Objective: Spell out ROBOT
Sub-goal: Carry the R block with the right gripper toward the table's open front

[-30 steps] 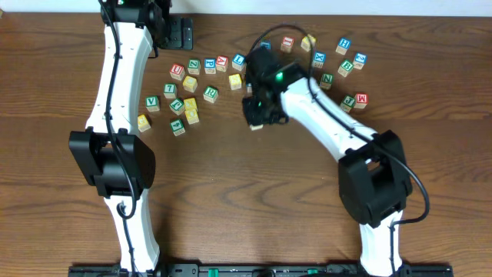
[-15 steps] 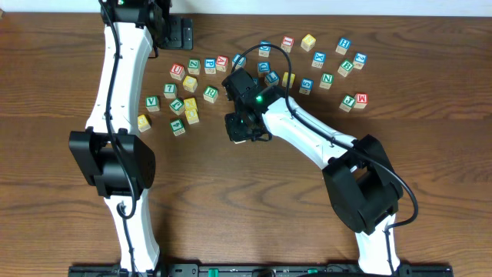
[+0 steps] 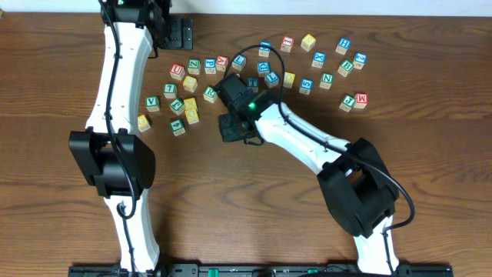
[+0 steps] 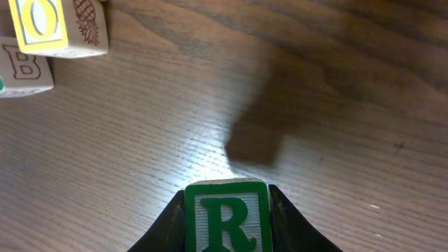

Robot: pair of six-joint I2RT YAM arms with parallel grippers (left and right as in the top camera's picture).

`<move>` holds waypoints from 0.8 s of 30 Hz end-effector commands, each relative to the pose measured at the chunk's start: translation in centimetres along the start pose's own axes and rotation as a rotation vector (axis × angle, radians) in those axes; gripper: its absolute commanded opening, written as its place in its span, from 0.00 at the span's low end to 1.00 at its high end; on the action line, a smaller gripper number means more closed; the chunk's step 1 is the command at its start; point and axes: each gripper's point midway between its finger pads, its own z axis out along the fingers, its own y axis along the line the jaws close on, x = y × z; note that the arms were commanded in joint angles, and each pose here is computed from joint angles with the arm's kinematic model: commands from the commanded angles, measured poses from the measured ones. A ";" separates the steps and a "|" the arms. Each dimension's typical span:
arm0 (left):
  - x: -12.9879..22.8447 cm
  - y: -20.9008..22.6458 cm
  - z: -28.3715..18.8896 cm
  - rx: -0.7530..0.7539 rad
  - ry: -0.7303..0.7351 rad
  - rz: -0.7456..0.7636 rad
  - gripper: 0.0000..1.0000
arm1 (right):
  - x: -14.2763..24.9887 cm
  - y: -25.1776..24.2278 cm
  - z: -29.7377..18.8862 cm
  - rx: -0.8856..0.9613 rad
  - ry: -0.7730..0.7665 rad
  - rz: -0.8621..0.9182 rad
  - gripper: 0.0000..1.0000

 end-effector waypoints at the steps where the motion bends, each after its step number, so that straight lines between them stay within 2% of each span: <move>1: -0.8 0.3 -1.6 -0.010 -0.037 -0.007 0.98 | 0.5 -0.3 0.7 0.056 -0.008 0.006 0.26; 13: -0.8 0.3 -1.6 -0.010 -0.037 -0.007 0.98 | -0.1 0.6 2.2 0.086 -0.077 0.047 0.28; 24: -0.8 0.3 -1.6 -0.010 -0.037 -0.007 0.98 | 0.0 0.6 2.5 0.095 -0.081 0.073 0.36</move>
